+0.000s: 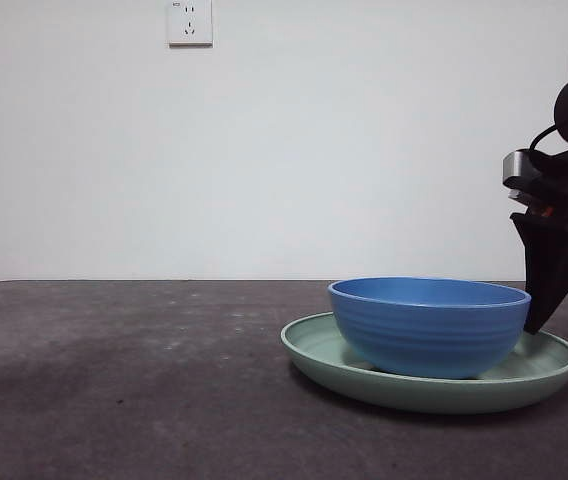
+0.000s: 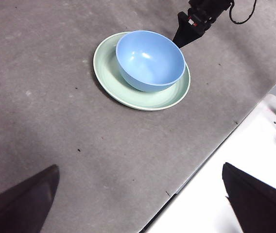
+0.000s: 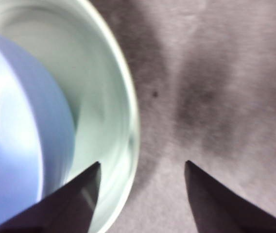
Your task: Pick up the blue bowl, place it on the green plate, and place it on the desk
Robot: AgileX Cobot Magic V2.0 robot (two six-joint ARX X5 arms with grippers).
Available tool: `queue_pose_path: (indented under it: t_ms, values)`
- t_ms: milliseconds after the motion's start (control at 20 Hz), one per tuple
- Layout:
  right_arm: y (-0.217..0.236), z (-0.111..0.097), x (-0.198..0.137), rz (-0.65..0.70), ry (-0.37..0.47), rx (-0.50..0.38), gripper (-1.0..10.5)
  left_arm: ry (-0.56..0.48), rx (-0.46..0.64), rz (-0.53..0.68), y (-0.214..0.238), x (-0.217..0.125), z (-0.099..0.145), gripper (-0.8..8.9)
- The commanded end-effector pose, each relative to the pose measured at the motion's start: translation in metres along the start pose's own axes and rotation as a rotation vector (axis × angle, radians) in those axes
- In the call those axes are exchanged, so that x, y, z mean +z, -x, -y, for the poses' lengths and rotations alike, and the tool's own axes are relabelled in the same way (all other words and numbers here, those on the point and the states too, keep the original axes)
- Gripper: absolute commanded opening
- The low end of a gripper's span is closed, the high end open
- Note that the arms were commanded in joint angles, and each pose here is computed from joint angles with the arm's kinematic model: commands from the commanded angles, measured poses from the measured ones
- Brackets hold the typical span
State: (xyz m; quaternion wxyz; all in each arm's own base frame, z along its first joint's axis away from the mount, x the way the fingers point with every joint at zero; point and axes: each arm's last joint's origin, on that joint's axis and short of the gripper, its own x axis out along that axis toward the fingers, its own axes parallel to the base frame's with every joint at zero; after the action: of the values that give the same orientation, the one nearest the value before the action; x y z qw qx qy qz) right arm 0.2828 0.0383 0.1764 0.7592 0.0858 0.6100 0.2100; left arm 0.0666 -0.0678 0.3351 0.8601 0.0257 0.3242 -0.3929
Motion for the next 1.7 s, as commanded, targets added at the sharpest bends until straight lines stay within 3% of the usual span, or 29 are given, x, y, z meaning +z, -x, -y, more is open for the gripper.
queue_pose_path:
  t_ms: [50, 550, 1000, 1250, 1500, 1700]
  values:
    - [-0.008, 0.000, 0.005, -0.014, 0.019, 0.008, 2.5, -0.003, -0.003, 0.015, 0.002, 0.003, 0.001, 6.48]
    - [-0.018, -0.006, 0.008, -0.022, 0.033, 0.033, 0.1, -0.003, -0.003, 0.015, 0.002, 0.003, 0.001, 6.48]
    - [-0.012, -0.011, 0.017, 0.001, -0.084, 0.040, 0.1, -0.005, -0.003, 0.015, 0.002, 0.003, 0.001, 6.48]
    - [-0.001, -0.037, 0.034, 0.020, -0.108, 0.099, 0.1, -0.007, -0.003, 0.015, 0.002, 0.003, 0.001, 6.48]
    - [-0.002, -0.078, 0.048, 0.064, -0.039, 0.149, 0.1, -0.007, -0.003, 0.015, 0.002, 0.003, 0.001, 6.48]
    - [-0.024, -0.096, 0.053, 0.052, -0.015, 0.175, 0.1, -0.007, -0.003, 0.015, 0.002, 0.003, 0.001, 6.48]
